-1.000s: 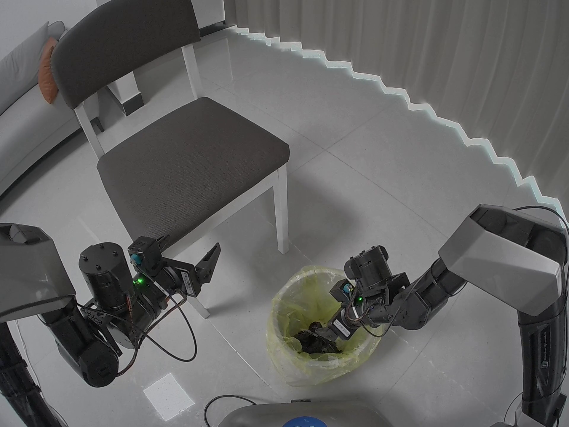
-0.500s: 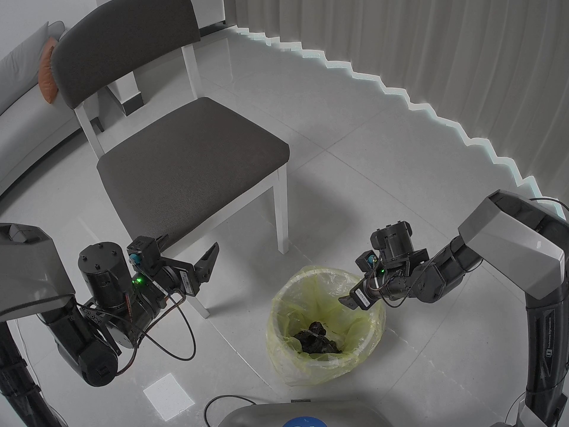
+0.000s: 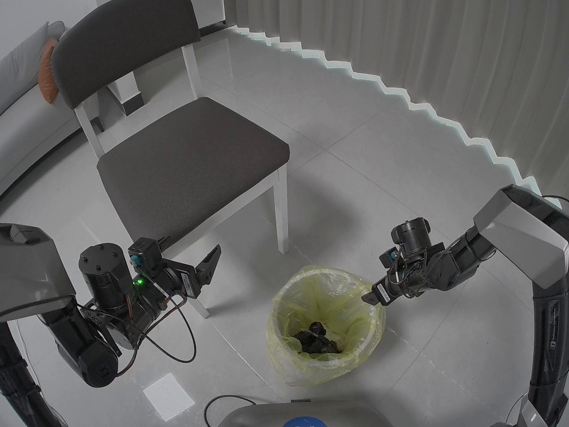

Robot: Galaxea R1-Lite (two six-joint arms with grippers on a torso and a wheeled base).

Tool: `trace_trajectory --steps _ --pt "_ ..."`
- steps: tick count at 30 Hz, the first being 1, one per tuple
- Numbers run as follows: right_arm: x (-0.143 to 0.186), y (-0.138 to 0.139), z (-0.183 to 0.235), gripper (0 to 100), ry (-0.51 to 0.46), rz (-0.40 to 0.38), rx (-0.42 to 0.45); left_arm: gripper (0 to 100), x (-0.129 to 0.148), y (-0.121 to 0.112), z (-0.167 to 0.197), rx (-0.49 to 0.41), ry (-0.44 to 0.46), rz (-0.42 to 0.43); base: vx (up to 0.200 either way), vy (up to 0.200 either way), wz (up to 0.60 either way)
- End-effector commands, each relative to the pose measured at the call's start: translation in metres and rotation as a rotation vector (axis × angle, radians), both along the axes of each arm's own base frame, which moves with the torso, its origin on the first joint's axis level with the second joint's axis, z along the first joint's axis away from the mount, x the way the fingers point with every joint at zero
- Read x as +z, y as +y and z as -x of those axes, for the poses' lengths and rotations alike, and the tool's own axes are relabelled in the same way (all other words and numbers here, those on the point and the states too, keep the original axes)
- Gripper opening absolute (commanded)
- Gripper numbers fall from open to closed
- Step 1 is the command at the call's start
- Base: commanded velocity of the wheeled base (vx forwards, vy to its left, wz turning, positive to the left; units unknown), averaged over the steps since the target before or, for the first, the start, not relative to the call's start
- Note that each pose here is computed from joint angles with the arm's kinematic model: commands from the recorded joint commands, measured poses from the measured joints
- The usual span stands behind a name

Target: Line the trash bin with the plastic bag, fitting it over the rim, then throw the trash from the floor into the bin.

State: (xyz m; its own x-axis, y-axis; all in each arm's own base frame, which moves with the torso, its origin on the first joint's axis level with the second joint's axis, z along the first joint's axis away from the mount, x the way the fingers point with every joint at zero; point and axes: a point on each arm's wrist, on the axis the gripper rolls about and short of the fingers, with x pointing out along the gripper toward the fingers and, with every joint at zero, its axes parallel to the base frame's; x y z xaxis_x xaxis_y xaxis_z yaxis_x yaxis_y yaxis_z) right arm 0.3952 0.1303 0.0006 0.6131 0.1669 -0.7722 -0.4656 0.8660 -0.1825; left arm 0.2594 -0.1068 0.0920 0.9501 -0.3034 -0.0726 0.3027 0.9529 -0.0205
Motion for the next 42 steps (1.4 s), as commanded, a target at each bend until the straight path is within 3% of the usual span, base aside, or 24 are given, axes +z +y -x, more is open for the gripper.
trace_trajectory --steps 1,9,17,25,27,30,35,36,42 --pt "0.005 -0.010 0.000 100 0.055 -0.080 -0.027 100 -0.001 -0.003 0.003 -0.013 -0.001 -0.001 0.000 0.000 0.00" --pt "0.001 -0.006 0.003 100 0.148 -0.234 -0.037 100 -0.003 -0.006 0.004 -0.025 0.005 -0.005 0.000 0.000 0.00" --pt "0.001 -0.008 -0.005 100 0.144 -0.253 -0.050 100 -0.005 -0.006 0.006 -0.027 0.015 -0.009 0.000 0.000 0.00" --pt "-0.016 -0.009 -0.018 100 0.200 -0.291 -0.100 100 -0.006 -0.006 0.006 -0.025 0.019 -0.011 0.000 0.000 0.00" --pt "-0.017 -0.009 -0.018 100 0.217 -0.308 -0.102 100 -0.006 -0.006 0.006 -0.025 0.019 -0.011 0.000 0.000 0.00" --pt "-0.014 -0.007 -0.017 100 0.292 -0.438 -0.105 100 -0.006 -0.005 0.006 -0.024 0.021 -0.012 0.000 0.000 0.00" --pt "-0.016 -0.010 -0.018 100 0.301 -0.448 -0.116 100 -0.007 -0.006 0.005 -0.025 0.024 -0.013 0.000 0.000 0.00" --pt "-0.016 -0.010 -0.018 0 0.302 -0.447 -0.117 100 -0.008 -0.006 0.005 -0.025 0.026 -0.014 0.000 0.000 0.00" --pt "-0.018 -0.010 -0.018 0 0.300 -0.446 -0.116 100 -0.007 -0.006 0.005 -0.025 0.025 -0.014 0.000 0.000 0.00"
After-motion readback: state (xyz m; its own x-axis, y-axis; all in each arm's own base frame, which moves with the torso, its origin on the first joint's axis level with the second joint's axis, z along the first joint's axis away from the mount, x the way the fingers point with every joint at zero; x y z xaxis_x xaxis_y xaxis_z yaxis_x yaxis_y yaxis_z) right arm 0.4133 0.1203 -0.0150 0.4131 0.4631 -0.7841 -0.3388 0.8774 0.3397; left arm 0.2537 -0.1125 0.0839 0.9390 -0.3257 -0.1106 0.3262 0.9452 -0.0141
